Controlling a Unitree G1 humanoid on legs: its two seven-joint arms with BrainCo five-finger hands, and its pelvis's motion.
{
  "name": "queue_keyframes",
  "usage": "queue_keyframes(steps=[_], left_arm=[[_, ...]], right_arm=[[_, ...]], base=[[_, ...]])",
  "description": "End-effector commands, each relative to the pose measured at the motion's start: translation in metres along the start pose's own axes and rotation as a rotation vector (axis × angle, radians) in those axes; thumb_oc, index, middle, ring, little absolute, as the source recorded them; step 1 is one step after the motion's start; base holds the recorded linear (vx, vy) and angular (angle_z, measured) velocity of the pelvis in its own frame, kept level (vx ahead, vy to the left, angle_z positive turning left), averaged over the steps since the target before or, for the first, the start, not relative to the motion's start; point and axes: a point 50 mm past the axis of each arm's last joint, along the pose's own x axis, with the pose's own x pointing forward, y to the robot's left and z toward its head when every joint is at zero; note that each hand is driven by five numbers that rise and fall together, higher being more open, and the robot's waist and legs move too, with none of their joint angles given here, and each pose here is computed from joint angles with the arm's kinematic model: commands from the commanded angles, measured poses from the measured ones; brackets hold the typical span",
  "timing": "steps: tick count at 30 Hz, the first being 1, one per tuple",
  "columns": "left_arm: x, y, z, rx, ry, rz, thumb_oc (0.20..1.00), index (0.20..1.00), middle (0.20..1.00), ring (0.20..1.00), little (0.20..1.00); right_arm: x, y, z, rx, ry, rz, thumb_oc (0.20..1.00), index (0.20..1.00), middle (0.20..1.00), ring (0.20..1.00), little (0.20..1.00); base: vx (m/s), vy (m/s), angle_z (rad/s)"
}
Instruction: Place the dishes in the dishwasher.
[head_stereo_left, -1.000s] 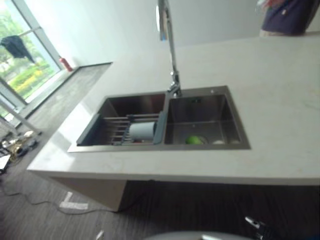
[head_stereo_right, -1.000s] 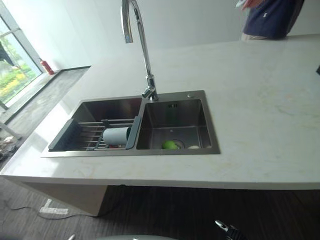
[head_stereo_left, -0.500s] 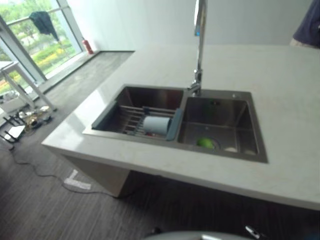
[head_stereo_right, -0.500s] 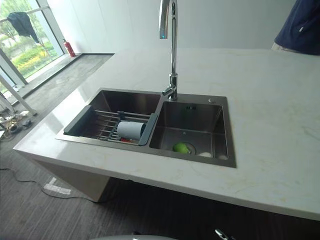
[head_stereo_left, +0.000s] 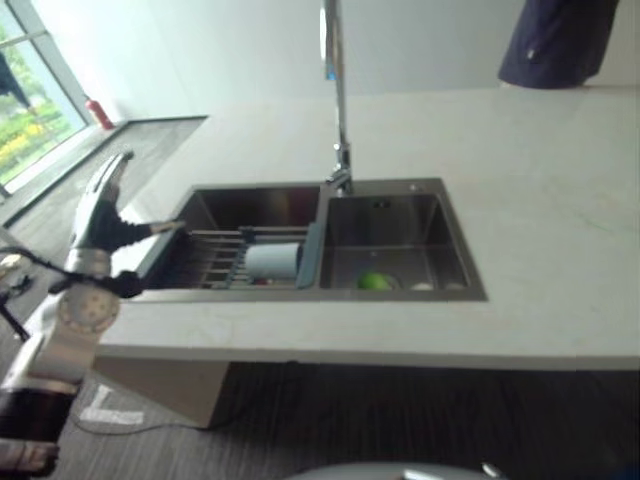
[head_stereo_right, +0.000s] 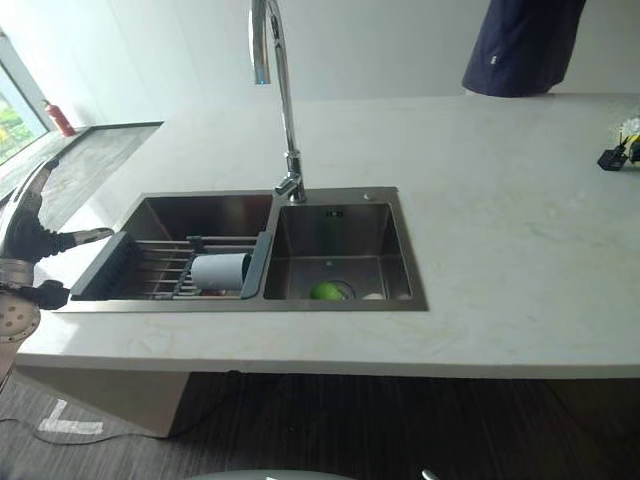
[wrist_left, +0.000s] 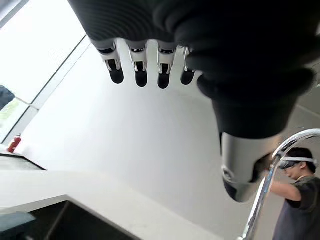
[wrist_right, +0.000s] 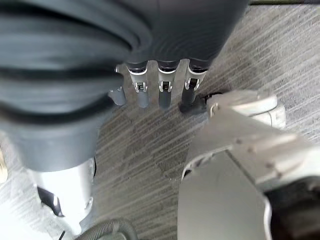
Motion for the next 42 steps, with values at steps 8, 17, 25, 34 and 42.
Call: queue_keyframes(steps=[8,17,25,34,42], left_arm=[[0.028,0.015,-0.002,0.152,0.01,-0.126,1.0,1.0,1.0,1.0,1.0],[0.04,0.009,0.011,0.153,-0.041,-0.205,1.0,1.0,1.0,1.0,1.0],[0.047,0.008,0.021,0.17,-0.074,-0.219,1.0,1.0,1.0,1.0,1.0],[0.051,0.006,0.029,0.212,-0.098,-0.3,1.0,1.0,1.0,1.0,1.0],[0.054,-0.007,0.023,0.239,-0.057,-0.36,1.0,1.0,1.0,1.0,1.0]], right_arm=[[0.005,0.005,0.051,-0.057,-0.14,0.05,1.0,1.0,1.0,1.0,1.0],[0.006,0.011,0.059,-0.122,-0.135,0.077,1.0,1.0,1.0,1.0,1.0],[0.006,0.013,0.06,-0.12,-0.135,0.081,1.0,1.0,1.0,1.0,1.0],[0.005,0.011,0.061,-0.09,-0.14,0.081,1.0,1.0,1.0,1.0,1.0],[0.004,0.009,0.075,-0.093,-0.181,0.079,1.0,1.0,1.0,1.0,1.0]], base=[[-0.04,0.038,-0.07],[-0.03,0.012,-0.01],[0.02,-0.01,-0.02],[0.02,-0.02,-0.06],[-0.01,0.007,-0.07]])
